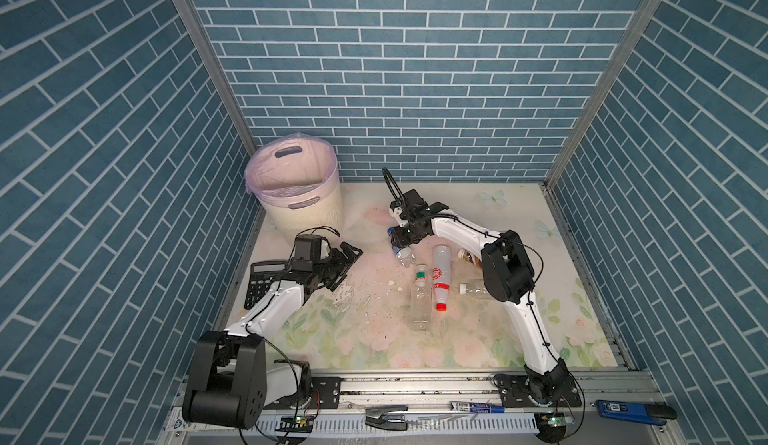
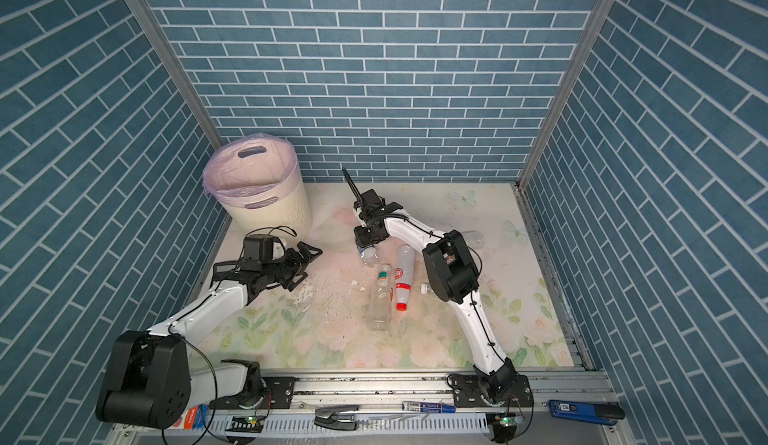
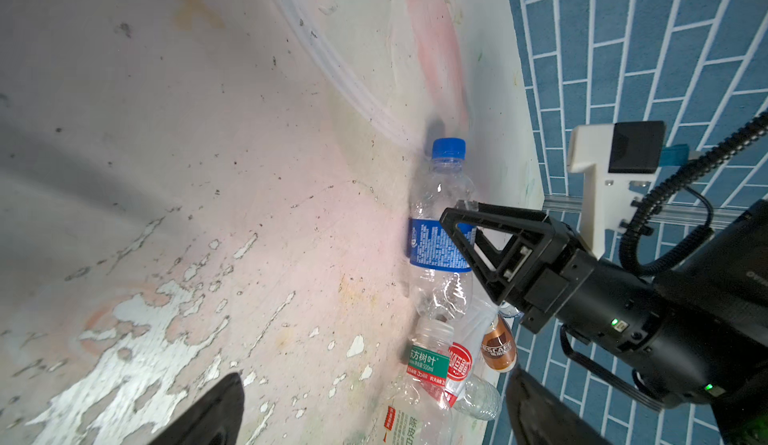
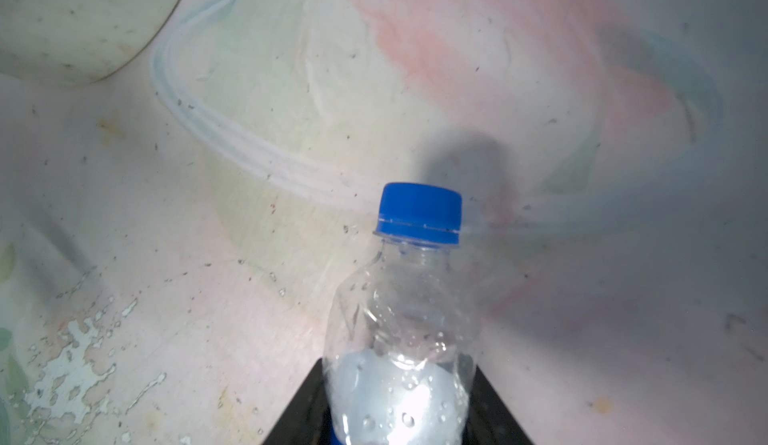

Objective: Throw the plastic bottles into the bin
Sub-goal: 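Grasp the blue-capped water bottle with the right gripper and lift it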

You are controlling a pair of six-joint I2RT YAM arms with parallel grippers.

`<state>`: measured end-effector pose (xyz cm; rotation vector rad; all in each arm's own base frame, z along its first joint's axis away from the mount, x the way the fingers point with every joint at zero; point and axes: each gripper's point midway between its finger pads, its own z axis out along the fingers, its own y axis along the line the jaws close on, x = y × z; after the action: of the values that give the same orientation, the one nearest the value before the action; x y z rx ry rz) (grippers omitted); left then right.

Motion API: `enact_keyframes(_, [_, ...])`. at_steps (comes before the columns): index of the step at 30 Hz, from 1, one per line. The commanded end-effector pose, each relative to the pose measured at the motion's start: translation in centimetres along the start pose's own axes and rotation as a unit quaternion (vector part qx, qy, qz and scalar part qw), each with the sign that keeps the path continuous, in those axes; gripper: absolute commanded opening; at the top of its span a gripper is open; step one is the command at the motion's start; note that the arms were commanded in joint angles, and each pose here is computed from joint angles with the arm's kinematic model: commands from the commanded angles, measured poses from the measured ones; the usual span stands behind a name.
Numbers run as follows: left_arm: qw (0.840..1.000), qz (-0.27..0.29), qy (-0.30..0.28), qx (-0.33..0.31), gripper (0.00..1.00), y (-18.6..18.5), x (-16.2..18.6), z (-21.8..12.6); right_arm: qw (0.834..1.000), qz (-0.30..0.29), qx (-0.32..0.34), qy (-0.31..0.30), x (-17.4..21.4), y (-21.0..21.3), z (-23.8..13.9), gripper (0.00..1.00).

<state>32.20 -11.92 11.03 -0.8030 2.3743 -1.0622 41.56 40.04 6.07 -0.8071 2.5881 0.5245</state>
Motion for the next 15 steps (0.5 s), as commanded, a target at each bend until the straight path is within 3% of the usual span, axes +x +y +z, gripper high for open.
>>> enact_keyframes(1, [1.000,0.005,-0.002,0.000,0.99,0.3,-0.2,0.2,1.000,0.009,0.001,0.027,0.6,0.0,0.6,0.47])
enact_keyframes(15, [1.000,0.007,0.004,-0.004,0.99,0.3,-0.1,1.0,1.000,0.023,-0.017,-0.009,-0.1,1.1,-3.0,0.76])
